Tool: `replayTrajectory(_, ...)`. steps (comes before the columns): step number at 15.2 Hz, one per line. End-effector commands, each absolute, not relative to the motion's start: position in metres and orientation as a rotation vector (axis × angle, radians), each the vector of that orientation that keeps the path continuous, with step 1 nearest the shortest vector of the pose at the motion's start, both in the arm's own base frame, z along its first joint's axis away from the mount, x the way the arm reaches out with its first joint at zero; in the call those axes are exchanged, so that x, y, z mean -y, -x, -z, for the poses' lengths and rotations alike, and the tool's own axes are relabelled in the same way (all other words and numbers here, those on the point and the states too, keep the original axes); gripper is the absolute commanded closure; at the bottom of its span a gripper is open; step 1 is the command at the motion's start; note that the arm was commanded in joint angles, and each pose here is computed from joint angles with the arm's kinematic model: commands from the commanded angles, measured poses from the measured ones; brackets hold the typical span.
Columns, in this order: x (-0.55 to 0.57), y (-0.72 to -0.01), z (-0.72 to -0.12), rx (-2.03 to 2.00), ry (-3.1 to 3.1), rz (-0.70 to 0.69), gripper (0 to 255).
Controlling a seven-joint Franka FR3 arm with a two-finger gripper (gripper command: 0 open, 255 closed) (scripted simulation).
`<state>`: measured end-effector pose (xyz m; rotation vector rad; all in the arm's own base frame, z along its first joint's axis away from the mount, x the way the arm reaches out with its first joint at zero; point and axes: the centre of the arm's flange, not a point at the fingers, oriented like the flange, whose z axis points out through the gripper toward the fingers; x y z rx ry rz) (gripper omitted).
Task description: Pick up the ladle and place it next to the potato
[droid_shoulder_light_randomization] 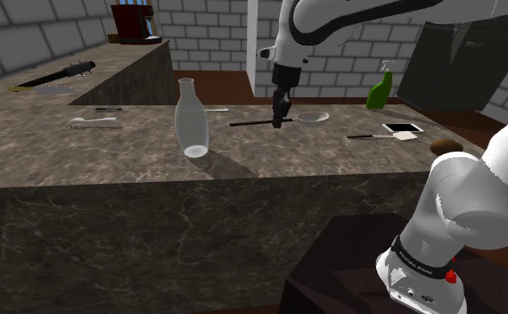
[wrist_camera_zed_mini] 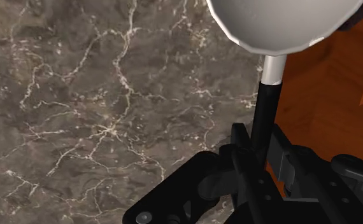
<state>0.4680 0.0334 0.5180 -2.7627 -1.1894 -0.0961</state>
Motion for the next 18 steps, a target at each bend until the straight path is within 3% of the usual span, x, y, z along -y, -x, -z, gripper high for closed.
replayTrajectory(1, -0.016, -0.446, -0.518, 1.19, 2.762, 0.096, 255)
replayTrajectory(18, 0.135, -0.28, -0.518, 1.19, 2.762, 0.096, 255)
